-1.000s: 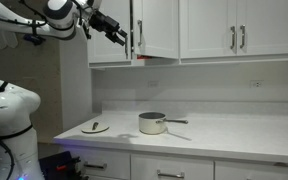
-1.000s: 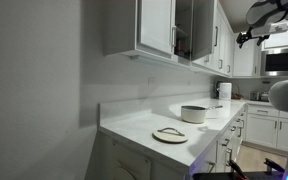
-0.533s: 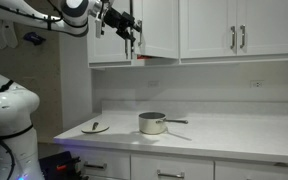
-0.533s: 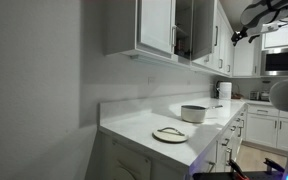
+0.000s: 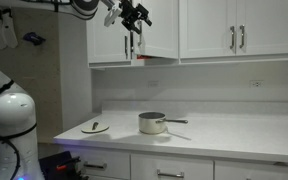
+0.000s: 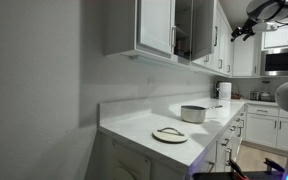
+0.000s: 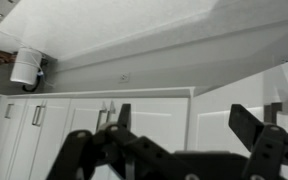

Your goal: Close the top cupboard drawer, open the second bottom drawer from the left, and close the pot

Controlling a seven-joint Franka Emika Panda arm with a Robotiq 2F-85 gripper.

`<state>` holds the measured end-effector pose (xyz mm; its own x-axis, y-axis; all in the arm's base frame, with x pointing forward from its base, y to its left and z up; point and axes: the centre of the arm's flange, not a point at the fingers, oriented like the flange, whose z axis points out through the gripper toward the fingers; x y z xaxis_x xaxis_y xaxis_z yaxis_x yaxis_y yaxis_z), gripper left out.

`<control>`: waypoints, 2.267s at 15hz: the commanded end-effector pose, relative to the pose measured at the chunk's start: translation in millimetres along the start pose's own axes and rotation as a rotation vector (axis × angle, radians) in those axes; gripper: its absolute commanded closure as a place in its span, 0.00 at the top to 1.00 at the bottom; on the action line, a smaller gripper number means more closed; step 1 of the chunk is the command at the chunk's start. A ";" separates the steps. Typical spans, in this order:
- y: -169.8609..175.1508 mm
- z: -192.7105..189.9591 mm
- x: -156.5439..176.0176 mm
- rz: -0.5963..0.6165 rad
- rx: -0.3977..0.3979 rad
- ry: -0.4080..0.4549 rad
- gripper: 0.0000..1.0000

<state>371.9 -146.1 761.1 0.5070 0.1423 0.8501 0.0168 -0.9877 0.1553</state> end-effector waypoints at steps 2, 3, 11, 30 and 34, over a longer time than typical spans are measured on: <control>17.8 -12.5 26.7 -0.045 0.256 0.008 1.00; 15.4 -13.5 28.4 -0.053 0.304 0.000 1.00; 5.9 -2.8 31.0 -0.109 0.486 -0.092 1.00; -2.2 42.0 23.9 -0.285 0.602 0.177 1.00; -37.3 69.8 41.1 -0.250 0.488 0.231 1.00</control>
<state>429.5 -131.4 762.8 0.2593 0.3314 0.9071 0.6013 -0.7904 0.1169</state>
